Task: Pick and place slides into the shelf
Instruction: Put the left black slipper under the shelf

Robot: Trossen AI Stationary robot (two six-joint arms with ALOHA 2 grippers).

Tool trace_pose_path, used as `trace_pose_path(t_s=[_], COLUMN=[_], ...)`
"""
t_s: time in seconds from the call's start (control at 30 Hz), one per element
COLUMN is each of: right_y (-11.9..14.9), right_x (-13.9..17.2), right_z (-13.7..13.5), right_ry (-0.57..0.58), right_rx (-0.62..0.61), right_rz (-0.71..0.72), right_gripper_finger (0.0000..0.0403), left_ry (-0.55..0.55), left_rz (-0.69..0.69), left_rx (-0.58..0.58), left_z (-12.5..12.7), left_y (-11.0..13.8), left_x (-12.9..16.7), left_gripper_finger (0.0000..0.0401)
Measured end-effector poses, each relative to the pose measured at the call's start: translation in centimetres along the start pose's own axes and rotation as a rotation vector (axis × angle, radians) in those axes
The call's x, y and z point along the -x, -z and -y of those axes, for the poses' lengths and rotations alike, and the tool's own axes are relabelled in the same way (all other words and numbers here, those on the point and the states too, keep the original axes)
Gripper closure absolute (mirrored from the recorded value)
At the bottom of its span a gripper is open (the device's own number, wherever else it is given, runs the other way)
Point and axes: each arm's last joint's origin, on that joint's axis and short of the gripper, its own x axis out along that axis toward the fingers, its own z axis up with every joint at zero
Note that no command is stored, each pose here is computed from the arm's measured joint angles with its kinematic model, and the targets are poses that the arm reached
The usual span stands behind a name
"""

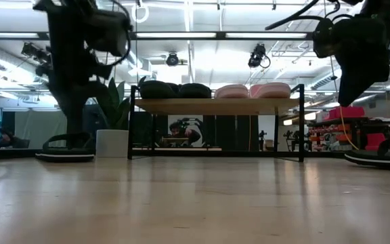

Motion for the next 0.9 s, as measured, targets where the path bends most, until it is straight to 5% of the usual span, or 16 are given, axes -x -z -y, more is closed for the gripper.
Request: trace_pose_path(t_s=[0.37,0.9], right_y=[-0.1,-0.1], right_x=[0.1,0.1], right_z=[-0.1,0.0], right_ry=[-0.005,-0.007], right_rx=[0.181,0.189], right_rz=[0.015,0.016], right_gripper_finger=[0.0316,0.0316], left_ry=[-0.061,-0.060], left_rz=[-0.083,-0.057], left_rx=[0.113,0.290], left_z=[-4.7,-6.1], left_y=[-2.7,-4.3], left_x=[-3.3,-4.5], left_gripper_finger=[0.0204,0.0212])
